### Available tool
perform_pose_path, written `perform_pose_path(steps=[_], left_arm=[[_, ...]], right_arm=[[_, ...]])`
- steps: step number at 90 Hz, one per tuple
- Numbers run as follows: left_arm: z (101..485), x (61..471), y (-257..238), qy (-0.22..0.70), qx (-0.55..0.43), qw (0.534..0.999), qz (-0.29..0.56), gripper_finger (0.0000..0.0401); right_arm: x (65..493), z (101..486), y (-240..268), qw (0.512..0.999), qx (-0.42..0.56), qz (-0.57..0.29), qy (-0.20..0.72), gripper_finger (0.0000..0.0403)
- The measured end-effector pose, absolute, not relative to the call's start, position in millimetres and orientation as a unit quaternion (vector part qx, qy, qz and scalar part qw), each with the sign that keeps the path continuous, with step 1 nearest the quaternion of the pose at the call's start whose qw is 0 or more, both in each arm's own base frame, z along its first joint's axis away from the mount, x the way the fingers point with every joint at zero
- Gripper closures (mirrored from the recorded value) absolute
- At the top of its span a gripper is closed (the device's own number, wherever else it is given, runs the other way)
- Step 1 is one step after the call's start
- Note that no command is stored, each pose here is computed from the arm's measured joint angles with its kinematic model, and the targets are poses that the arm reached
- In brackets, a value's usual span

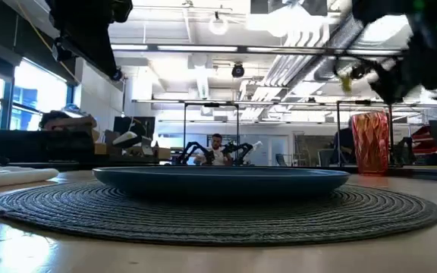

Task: Set table place
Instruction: Put the silver fork on the white table napkin

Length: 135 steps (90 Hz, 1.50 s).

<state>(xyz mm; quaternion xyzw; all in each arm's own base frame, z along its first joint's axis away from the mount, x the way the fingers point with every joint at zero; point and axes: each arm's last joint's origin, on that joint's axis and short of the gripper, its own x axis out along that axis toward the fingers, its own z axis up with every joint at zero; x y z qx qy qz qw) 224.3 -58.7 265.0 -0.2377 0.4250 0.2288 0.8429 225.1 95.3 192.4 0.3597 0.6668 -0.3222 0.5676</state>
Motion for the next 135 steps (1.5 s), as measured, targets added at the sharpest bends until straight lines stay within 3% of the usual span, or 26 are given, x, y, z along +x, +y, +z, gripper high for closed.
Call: perform_pose_path(steps=[24,49,60,72,93,119,135], left_arm=[[264.9,224.1,-58.7,0.428,-0.235,0.843,0.225,0.0401],[264.9,224.1,-58.7,0.428,-0.235,0.843,0.225,0.0401],[265.0,224.0,-58.6,0.428,-0.235,0.843,0.225,0.0401],[265.0,224.1,-58.7,0.428,-0.235,0.843,0.225,0.0401],[265.0,224.0,-58.7,0.427,-0.24,0.842,0.227,0.0401],[271.0,219.1,-58.6,0.424,-0.265,0.84,0.211,0.0401],[286.2,209.8,-61.5,0.41,-0.284,0.849,0.177,0.0401]], right_arm=[[224.6,200.3,81.9,0.577,0.358,-0.272,0.682,0.0388],[235.3,165.5,85.8,0.544,0.292,-0.26,0.742,0.0244],[242.9,142.1,87.0,0.519,0.273,-0.23,0.777,0.0217],[243.3,121.6,88.3,0.473,0.253,-0.218,0.815,0.0252],[245.5,113.9,88.8,0.464,0.244,-0.174,0.834,0.0389],[244.0,169.6,66.3,0.53,0.332,-0.186,0.758,0.0403],[256.1,220.4,52.0,0.62,0.396,-0.137,0.663,0.0403]])
